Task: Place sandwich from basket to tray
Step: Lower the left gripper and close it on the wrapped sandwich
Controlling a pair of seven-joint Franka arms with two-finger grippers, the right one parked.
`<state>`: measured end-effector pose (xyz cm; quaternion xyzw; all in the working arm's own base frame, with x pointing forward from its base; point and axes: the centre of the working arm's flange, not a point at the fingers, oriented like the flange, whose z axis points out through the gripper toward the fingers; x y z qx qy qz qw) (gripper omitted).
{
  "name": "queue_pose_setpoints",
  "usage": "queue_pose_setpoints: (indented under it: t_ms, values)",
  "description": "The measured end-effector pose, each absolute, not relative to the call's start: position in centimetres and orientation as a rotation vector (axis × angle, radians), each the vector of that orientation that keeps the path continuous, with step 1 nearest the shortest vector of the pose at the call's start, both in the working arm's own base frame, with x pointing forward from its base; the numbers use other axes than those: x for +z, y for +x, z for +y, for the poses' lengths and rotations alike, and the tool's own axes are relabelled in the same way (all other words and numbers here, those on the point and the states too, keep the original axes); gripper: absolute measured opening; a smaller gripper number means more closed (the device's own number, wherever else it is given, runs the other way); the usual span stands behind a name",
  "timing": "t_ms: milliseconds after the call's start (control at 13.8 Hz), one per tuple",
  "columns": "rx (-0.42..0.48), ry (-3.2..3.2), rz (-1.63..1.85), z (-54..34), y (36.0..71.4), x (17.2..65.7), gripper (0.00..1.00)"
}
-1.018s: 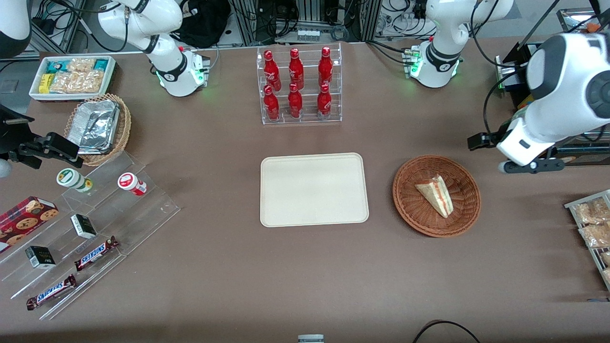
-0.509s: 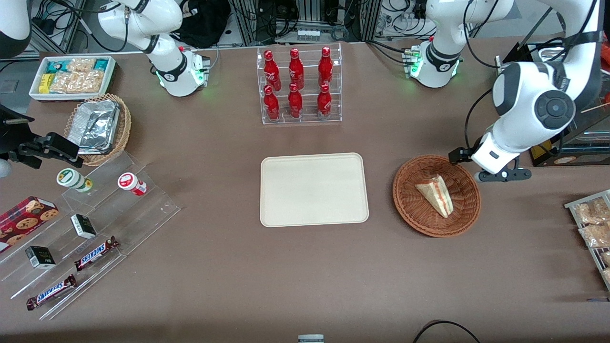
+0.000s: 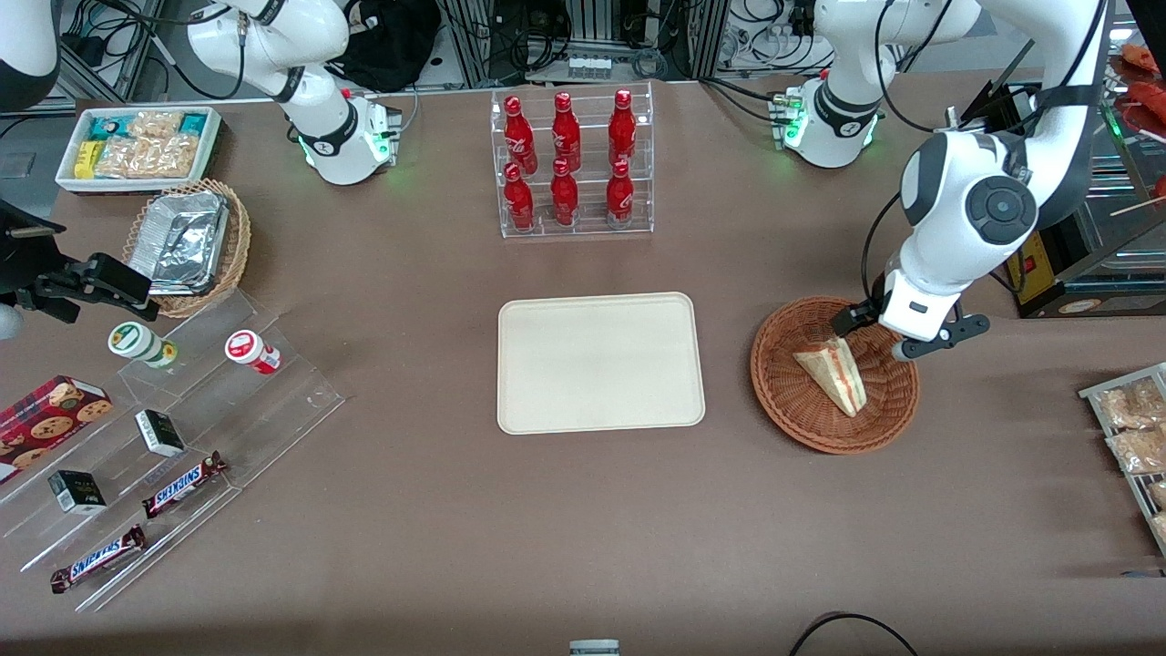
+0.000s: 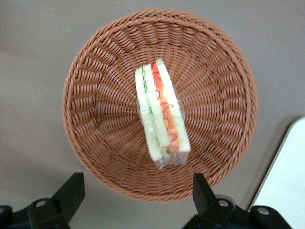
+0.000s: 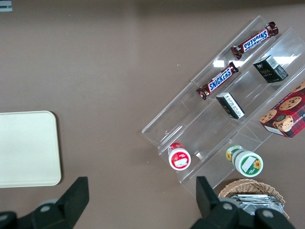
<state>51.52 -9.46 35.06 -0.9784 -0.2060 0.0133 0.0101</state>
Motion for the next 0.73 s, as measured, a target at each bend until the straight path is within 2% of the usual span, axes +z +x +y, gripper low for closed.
queue_pose_setpoints:
  t_ms: [218, 727]
  values:
    - [0.01, -3.021, -0.828, -10.4, 52.0, 33.4, 1.0]
    - [0.002, -2.932, -1.134, -10.9, 52.8, 29.4, 1.0]
